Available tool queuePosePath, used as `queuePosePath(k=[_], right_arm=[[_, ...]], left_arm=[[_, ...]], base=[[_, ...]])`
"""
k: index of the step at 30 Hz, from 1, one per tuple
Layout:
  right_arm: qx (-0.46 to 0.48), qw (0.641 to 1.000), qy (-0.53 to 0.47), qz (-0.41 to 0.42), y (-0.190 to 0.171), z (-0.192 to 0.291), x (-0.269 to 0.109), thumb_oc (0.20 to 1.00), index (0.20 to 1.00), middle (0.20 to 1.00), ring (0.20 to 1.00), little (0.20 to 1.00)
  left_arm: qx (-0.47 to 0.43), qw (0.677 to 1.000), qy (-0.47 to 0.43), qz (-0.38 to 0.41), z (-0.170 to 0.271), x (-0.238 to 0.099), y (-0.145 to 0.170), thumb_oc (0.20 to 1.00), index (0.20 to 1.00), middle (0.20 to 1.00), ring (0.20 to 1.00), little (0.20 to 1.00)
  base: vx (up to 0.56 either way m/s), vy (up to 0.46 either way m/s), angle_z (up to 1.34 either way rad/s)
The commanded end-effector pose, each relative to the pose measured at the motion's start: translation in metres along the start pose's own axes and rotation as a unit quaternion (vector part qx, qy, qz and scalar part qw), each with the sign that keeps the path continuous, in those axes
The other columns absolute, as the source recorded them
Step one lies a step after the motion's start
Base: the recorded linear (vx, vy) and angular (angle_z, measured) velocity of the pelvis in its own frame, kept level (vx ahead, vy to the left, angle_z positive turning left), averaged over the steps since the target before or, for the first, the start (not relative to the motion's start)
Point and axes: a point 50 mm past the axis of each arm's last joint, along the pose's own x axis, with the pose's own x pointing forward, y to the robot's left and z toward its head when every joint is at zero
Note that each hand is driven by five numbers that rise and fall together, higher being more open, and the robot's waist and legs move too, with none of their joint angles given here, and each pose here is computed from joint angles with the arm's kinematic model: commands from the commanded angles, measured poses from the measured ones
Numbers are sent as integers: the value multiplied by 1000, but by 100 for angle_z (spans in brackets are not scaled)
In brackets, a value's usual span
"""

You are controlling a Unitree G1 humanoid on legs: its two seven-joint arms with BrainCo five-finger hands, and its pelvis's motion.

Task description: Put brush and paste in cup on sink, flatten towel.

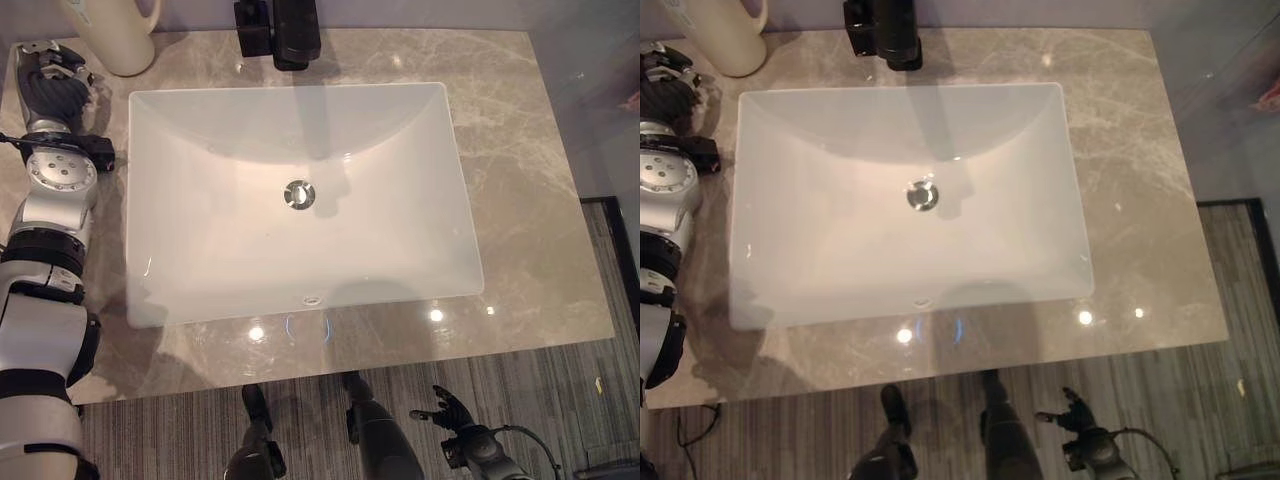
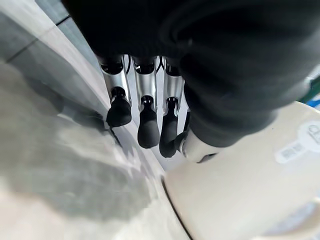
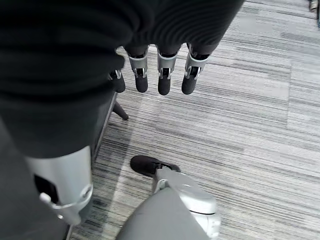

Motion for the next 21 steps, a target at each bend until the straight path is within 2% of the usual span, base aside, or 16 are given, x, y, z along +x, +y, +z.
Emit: queuePosePath(k=[1, 11, 21], right_arm=[[-2, 1000, -13, -19, -19, -1, -4, 1000, 1000, 1000, 1000, 1000], [-20, 1000, -3, -8, -18, -11, -8, 1000, 1000, 1000, 1000, 1000], [-37, 999, 28, -1, -19, -31, -16, 1000, 1000, 1000, 1000, 1000]], left_arm=[[25, 997, -21, 75, 23, 20, 44, 200, 200, 200, 200, 200], [71, 995, -49, 53, 41, 26, 40, 200, 200, 200, 200, 200], [101, 991, -77, -43, 41, 14, -13, 200, 200, 200, 200, 200]], base=[[9, 6, -15], [0, 1, -11], [0, 0, -1]])
